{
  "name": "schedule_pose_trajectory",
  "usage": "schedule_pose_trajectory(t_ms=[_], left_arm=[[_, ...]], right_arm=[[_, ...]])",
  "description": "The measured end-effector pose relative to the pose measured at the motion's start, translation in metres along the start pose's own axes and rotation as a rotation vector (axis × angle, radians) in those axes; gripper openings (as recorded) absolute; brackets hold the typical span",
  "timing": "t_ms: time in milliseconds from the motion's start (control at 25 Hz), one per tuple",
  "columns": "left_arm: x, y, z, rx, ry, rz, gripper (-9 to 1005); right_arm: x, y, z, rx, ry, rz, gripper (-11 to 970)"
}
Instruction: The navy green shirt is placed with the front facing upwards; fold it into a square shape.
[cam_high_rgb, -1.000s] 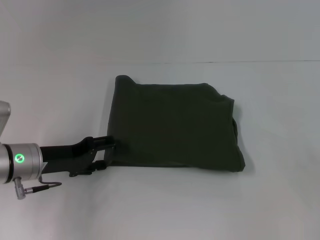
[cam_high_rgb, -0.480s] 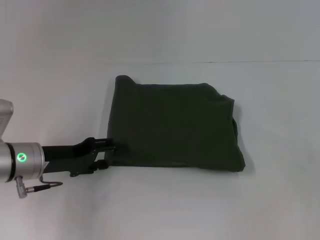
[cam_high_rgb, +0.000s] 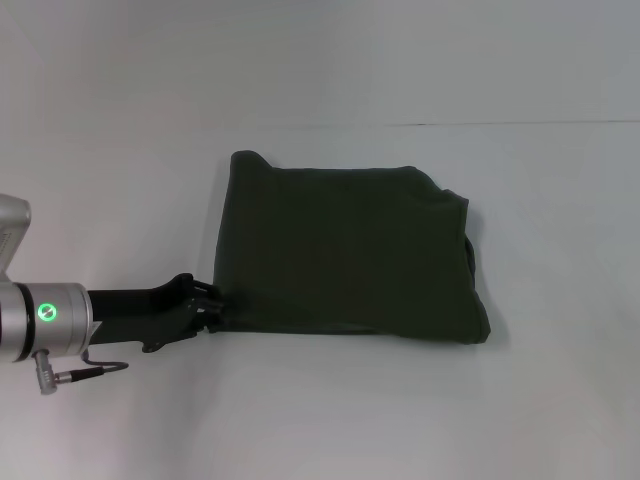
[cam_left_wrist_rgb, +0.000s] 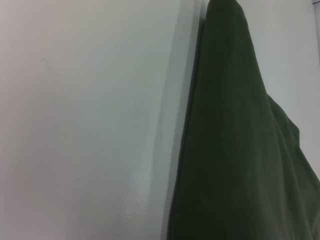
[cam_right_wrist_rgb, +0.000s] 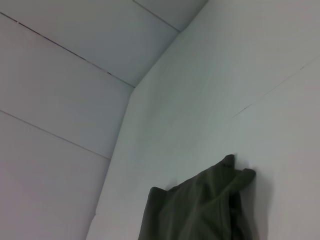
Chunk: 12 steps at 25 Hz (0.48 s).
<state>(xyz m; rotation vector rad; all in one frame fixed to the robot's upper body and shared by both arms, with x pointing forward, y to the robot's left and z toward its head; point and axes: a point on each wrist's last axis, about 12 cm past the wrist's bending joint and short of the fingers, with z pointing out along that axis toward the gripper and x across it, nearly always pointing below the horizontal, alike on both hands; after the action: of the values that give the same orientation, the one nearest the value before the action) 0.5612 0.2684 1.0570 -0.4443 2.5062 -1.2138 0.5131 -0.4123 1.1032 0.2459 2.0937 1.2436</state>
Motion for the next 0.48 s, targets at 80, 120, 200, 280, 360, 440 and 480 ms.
schedule_pose_trajectory(t_ms=[80,120,200,280,360,440,480], left_arm=[[0.0001,0.0000,-0.0002,0.000,0.001,0.000,323],[0.0001,0.0001,-0.0003,0.000,0.002,0.000,301],[-0.0001,0.0001,-0.0009,0.001,0.002,0.001,257],[0.0001,0.0003,-0.0016,0.001,0.001,0.002,214],[0.0006,0.0008,-0.0018,0.001,0.002,0.000,170],[0.0011,0.0014,-0.0020,0.001,0.002,-0.001,121],[0.0012,0.0015,-0.0021,0.001,0.003,-0.001,95]], right_arm=[[-0.0002,0.0000,0.0001,0.000,-0.001,0.000,759],[-0.0003,0.0001,0.0002,0.000,-0.001,0.000,759],[-0.0006,0.0003,0.0004,-0.001,-0.002,0.000,759],[-0.0008,0.0004,0.0004,-0.002,-0.003,0.000,760],[-0.0007,0.0006,0.0003,-0.004,-0.003,0.000,760],[-0.0008,0.0007,0.0004,-0.005,-0.003,0.000,760],[-0.0007,0.0007,0.0003,-0.005,-0.003,0.001,760]])
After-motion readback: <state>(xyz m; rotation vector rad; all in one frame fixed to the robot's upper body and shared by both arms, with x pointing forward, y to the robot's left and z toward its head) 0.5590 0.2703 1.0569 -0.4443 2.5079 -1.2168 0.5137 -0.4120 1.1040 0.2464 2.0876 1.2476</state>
